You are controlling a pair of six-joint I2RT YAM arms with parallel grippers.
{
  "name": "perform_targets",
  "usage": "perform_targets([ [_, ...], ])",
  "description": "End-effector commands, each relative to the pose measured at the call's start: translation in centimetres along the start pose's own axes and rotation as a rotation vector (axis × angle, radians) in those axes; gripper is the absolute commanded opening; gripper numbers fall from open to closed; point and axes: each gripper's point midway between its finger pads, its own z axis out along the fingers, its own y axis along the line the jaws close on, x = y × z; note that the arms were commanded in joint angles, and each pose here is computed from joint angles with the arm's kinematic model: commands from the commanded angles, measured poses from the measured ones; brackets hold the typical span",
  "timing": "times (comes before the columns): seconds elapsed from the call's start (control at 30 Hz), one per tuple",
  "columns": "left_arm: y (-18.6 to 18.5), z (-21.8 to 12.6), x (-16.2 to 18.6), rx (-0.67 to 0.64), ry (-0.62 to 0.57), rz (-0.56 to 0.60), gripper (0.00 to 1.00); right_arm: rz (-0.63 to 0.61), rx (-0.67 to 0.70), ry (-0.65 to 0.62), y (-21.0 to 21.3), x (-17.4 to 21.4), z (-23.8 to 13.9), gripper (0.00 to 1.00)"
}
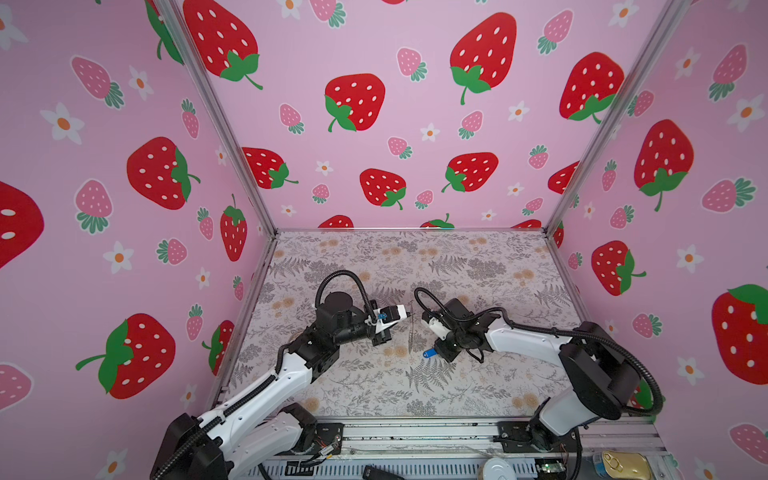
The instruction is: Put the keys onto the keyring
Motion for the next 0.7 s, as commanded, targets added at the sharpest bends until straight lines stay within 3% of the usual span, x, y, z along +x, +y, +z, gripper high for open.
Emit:
perform_targets([
  [0.0,0.6,-0.2,-1.8,-0.008,-0.059,0.038,0.0,-0.008,-0.003,0.018,0.2,0.3,0.6,0.17],
  [0.27,0.6,-0.2,-1.7,-0.007,-0.058,0.037,0.0,-0.022,-0.011,0.021,0.4,0.3,0.8,0.12],
  [0.5,0.6,-0.2,-1.8,-0.008,-0.058,0.038,0.0,-0.043,-0.009,0.008,0.5,0.1,0.4,0.0],
  [0.67,0.6,-0.2,-1.8,-0.004,-0.061,0.035,0.0,-0.076,0.029,-0.016,0.0,0.0,-0.7,0.0],
])
